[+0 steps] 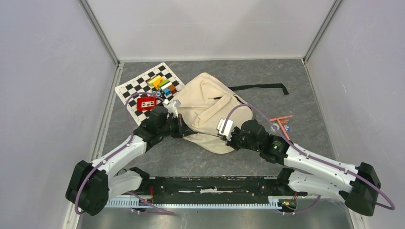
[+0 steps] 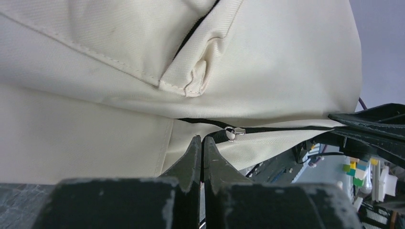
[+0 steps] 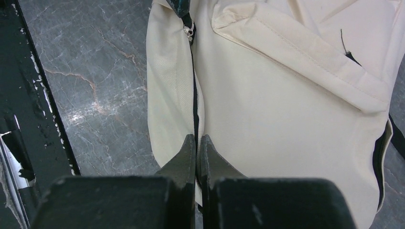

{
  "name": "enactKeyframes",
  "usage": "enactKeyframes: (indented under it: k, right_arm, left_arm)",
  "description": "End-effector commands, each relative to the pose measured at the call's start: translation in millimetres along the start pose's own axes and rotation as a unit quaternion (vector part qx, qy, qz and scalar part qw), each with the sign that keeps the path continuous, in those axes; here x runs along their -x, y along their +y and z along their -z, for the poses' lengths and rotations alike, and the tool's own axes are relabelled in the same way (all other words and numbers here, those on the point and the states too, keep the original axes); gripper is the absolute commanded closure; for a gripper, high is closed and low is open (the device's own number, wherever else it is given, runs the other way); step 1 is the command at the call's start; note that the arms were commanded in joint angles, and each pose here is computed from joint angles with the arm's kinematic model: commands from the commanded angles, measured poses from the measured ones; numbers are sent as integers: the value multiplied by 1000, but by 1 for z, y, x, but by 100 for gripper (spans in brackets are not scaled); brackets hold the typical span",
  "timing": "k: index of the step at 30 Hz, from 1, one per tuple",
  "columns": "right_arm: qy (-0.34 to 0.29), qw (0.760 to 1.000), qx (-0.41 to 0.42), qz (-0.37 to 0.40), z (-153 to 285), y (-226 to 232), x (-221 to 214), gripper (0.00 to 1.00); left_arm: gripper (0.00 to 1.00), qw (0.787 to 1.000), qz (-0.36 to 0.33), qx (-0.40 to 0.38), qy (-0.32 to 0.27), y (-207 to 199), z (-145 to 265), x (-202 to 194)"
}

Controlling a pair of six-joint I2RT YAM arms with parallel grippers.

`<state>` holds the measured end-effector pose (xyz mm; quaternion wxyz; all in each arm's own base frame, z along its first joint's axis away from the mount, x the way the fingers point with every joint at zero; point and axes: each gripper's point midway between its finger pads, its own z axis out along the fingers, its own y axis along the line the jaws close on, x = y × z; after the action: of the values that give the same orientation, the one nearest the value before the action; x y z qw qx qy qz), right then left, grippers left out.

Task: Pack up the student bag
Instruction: Zip the student bag at the center of the board.

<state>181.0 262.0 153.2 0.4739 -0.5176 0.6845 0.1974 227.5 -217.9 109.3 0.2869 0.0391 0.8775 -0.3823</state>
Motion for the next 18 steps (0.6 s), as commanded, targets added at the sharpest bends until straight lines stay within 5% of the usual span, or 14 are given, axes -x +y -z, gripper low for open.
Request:
enactKeyframes:
  k: [1, 8, 10, 13, 15, 18]
  right_arm:
    - [-18, 1000, -13, -8, 10, -5, 13, 100]
    - [-23, 999, -32, -34, 15, -9, 12, 100]
    - [-20, 996, -68, -49, 18, -21, 14, 95]
    - [-3, 985, -154, -81, 32, -51, 17, 41]
    - [4, 970, -219, -105, 46, -73, 22, 14]
    - [11, 951, -275, -144, 61, -92, 28, 2]
  left_arm:
    - [98, 993, 19, 105, -46, 46, 8, 10]
    - [97, 996, -15, 85, -35, 36, 8, 18]
    - [74, 996, -42, 66, -39, 22, 11, 30]
    - [28, 996, -71, 40, -38, -1, 15, 51]
    - [10, 995, -92, 24, -36, -18, 17, 69]
    - [0, 992, -121, 28, -14, -27, 14, 87]
